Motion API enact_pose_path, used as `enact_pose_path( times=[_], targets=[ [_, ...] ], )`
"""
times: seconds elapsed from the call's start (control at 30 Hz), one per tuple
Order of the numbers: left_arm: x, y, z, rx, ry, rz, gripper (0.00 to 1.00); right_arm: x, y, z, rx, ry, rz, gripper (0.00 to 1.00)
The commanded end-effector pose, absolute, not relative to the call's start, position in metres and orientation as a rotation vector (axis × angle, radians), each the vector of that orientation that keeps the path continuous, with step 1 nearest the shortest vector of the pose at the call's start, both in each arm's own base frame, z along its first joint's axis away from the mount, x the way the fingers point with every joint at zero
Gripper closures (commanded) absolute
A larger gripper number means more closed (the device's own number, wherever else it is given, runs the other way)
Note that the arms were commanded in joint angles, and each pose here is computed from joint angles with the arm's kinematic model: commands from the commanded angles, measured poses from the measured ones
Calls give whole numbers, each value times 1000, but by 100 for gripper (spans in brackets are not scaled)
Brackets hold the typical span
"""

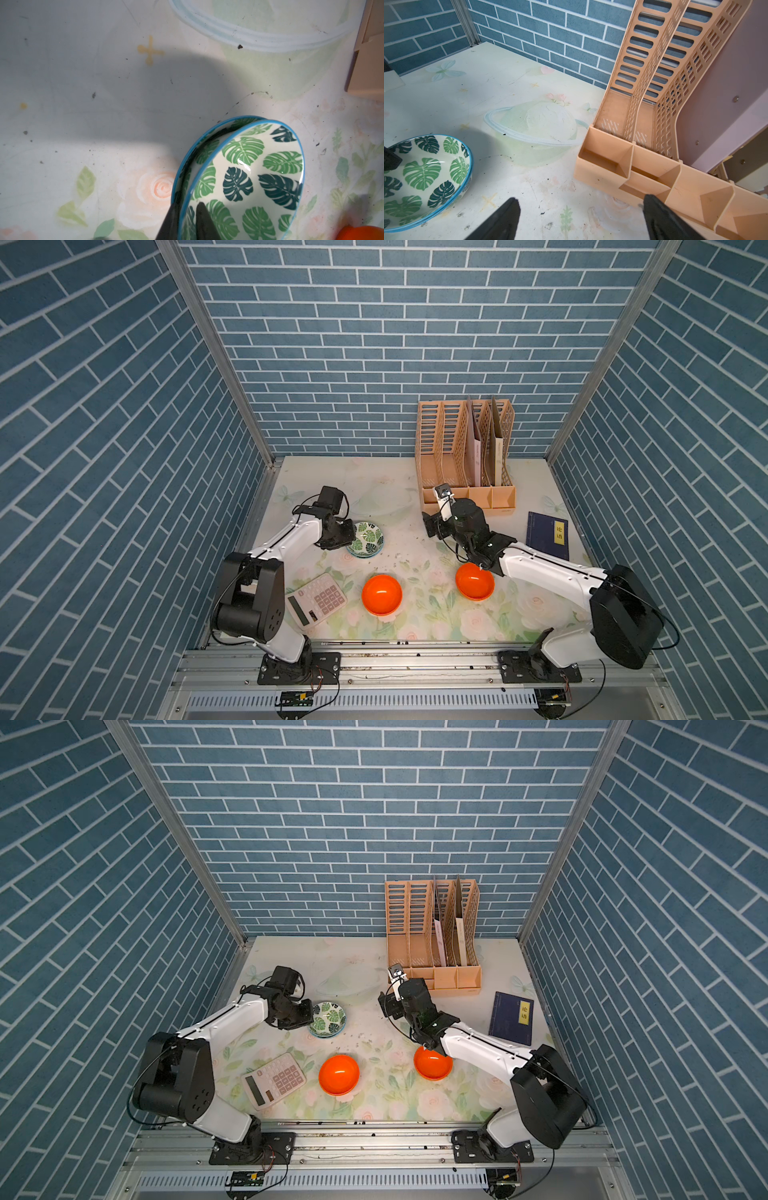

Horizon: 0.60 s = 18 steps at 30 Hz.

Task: Stack the bowls
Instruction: Place the bowl on the bowl.

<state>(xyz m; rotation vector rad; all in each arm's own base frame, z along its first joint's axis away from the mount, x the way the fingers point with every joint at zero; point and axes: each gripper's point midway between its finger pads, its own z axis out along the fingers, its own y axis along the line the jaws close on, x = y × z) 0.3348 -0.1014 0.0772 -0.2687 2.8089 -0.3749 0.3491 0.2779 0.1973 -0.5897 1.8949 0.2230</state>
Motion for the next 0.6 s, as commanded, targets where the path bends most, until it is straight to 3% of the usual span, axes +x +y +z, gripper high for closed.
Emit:
enact_pose_path(
  times=[0.0, 0.1, 0.57],
  targets=[
    [335, -98, 79, -277, 2811, -347, 70, 346, 276, 204, -592, 1872, 236, 4],
    [336, -92, 86, -274, 2799, -303, 63, 346, 277, 202, -598, 1875, 240, 4],
    [339, -73, 88, -296, 2774, -163, 65, 343, 282, 199, -603, 1885, 276, 4]
  ],
)
